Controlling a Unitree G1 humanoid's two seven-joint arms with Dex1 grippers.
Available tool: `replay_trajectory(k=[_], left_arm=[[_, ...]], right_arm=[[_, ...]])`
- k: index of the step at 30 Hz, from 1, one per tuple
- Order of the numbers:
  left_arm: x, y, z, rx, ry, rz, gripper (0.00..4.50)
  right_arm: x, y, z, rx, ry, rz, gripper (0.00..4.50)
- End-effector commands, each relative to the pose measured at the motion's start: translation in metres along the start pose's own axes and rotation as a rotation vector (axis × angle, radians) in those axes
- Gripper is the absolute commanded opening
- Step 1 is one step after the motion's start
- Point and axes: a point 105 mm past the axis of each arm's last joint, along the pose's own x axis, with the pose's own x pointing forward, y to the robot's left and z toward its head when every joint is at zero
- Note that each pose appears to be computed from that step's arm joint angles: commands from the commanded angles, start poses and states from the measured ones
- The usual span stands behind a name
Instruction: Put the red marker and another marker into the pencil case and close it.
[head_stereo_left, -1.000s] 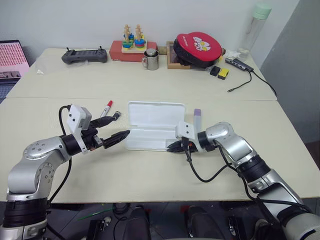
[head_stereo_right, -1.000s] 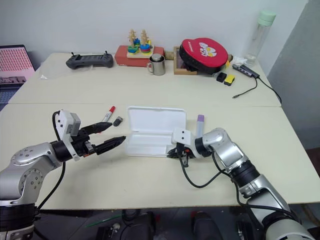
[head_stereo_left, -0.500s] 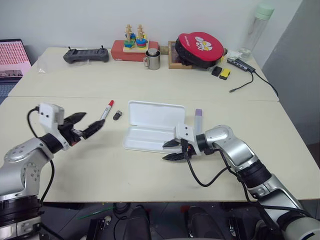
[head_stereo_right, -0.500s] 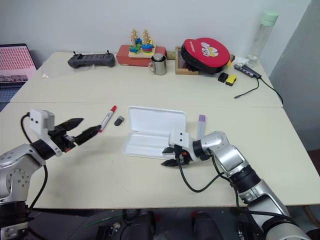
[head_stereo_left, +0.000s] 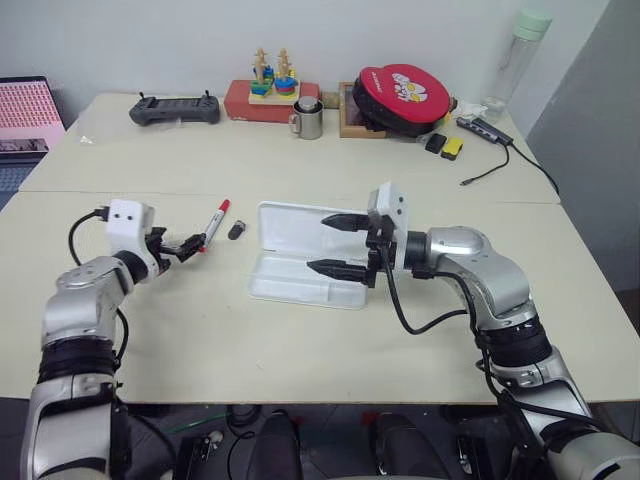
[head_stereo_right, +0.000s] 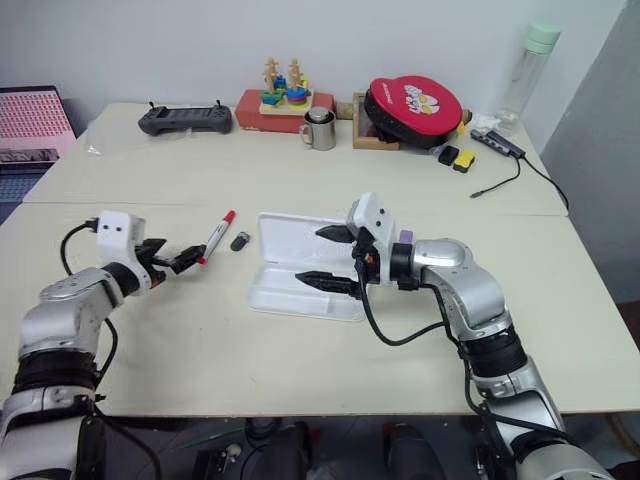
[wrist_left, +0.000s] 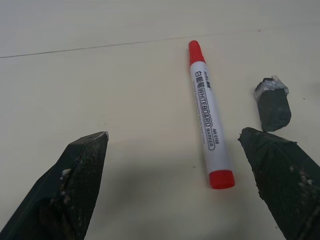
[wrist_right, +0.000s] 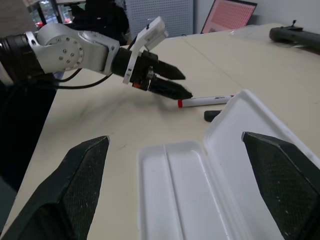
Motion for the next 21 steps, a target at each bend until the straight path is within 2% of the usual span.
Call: replay_trajectory(k=[1,3,6,12,21], left_arm=[[0.004,-0.005,0.010,0.034,-0.026,-0.040,4.50],[0.007,-0.009,0.008,0.031,-0.017,-0.061,4.50],[0.008,-0.008,-0.002,0.034,0.039,-0.049,4.06],[0.007,-0.010,-0.005,0.039,0.054,-0.062,2.67],[0.010,-0.007,-0.003,0.023,0.038,-0.034,1.09]], right_arm=[[-0.004,-0.001,0.022,-0.041,-0.068,-0.023,4.47],[-0.004,-0.001,0.023,-0.045,-0.072,-0.033,4.47],[-0.006,-0.003,0.027,-0.055,-0.083,-0.054,4.50],[-0.007,-0.007,0.033,-0.061,-0.104,-0.078,4.50],[-0.010,-0.012,0.034,-0.062,-0.104,-0.095,4.50]])
